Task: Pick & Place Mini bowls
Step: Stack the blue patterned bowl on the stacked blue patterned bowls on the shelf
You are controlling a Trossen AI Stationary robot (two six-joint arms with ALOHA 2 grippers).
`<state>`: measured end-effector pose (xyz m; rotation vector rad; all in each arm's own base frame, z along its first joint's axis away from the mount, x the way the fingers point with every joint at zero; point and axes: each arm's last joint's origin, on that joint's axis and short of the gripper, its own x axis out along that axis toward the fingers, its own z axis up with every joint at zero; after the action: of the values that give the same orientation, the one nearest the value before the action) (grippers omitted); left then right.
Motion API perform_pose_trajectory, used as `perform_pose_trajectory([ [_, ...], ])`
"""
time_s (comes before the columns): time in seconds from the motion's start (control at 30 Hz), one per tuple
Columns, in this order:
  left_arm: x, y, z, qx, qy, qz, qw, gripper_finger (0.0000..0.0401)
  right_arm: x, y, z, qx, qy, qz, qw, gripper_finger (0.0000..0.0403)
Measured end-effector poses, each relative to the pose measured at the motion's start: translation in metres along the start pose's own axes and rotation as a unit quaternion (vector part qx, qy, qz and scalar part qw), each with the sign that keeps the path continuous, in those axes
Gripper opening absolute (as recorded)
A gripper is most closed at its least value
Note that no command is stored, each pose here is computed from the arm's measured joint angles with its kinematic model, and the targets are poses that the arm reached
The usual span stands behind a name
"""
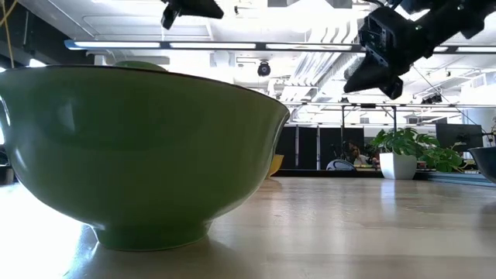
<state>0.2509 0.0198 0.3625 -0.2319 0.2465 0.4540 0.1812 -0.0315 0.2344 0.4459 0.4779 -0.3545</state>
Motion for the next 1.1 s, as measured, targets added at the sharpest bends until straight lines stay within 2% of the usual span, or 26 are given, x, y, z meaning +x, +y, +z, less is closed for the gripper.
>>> perform_pose_trajectory([
  [0.2,-0.020,0.009,-0.012,-0.014,-0.037,-0.010,0.999,0.0000,-0.013,0.002,0.005,-0.005,0.076,-0.025,0.997,0.0031],
  [0.33,-0.029,0.014,-0.025,-0.013,-0.025,-0.010,1.000,0.0000,-0.024,0.002,0.005,-0.007,0.145,-0.042,0.988,0.0061],
  [0.53,-0.036,0.017,-0.029,-0.018,-0.030,-0.011,0.999,0.0000,-0.042,-0.001,-0.003,-0.003,0.267,-0.053,0.962,0.0118],
  [0.7,-0.035,0.018,-0.032,-0.013,-0.021,-0.008,1.000,0.0000,-0.050,-0.005,-0.015,0.011,0.340,-0.059,0.938,0.0163],
  [0.9,-0.035,0.018,-0.033,-0.011,-0.018,-0.007,1.000,0.0000,-0.056,-0.008,-0.021,-0.001,0.387,-0.062,0.920,0.0203],
  [1.1,-0.035,0.018,-0.033,-0.004,-0.019,-0.006,1.000,0.0000,-0.058,-0.009,-0.023,-0.037,0.401,-0.051,0.914,0.0221],
])
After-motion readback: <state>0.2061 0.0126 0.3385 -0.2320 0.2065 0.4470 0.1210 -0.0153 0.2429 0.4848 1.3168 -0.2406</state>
